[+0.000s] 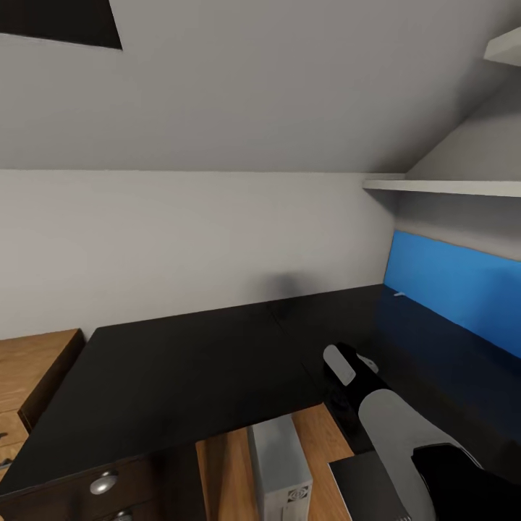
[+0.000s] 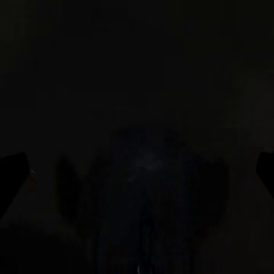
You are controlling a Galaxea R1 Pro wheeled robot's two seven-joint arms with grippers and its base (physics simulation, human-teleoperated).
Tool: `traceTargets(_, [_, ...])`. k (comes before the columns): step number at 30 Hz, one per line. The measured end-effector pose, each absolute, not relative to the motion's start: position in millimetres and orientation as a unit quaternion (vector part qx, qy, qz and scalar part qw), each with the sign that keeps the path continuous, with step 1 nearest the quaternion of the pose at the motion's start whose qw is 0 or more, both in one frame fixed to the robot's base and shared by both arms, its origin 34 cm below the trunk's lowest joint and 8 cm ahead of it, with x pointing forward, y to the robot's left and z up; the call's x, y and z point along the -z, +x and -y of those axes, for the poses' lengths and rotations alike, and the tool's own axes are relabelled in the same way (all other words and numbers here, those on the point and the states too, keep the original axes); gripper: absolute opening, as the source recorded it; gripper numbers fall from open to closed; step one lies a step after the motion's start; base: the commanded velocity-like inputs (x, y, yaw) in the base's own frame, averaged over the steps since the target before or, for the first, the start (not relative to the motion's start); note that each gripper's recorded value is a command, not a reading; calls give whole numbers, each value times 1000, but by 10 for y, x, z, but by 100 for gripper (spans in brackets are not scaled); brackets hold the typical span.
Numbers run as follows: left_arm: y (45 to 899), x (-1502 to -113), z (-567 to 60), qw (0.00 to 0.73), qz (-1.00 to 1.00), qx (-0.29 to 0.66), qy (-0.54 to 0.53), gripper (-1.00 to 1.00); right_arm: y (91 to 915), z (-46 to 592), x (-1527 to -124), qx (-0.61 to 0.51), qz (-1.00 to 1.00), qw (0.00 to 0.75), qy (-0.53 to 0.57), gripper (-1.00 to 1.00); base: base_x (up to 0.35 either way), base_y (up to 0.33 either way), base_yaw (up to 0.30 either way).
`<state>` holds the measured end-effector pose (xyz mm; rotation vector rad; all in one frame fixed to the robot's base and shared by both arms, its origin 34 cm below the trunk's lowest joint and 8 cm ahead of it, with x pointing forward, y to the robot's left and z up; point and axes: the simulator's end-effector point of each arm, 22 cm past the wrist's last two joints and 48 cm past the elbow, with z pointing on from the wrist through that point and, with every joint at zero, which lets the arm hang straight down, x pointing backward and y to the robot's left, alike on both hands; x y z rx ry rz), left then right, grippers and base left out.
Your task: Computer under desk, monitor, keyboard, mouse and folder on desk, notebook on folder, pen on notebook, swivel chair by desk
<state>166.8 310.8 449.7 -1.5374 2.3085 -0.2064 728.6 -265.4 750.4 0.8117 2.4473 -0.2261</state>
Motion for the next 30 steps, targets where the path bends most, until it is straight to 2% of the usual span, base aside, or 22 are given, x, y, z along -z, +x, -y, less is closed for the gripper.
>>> traceTargets(11, [1656,-4492,-3107,177,-815,73,-546,100,7181,2592,-7403,84,-927,241,275,100,0,0,0])
traceTargets(26, [1664,-4424,-3114,179,-813,77,-548,100,7158,2577,-7321,84,-930,236,270,100,0,0,0])
traceTargets(27, [1665,-4425,-3114,179,-813,77,-548,100,7158,2577,-7321,84,-930,236,270,-100,0,0,0])
traceTargets(30, [1665,-4425,-3114,179,-813,77,-548,100,7160,2574,-7320,83,-929,236,271,-100,0,0,0])
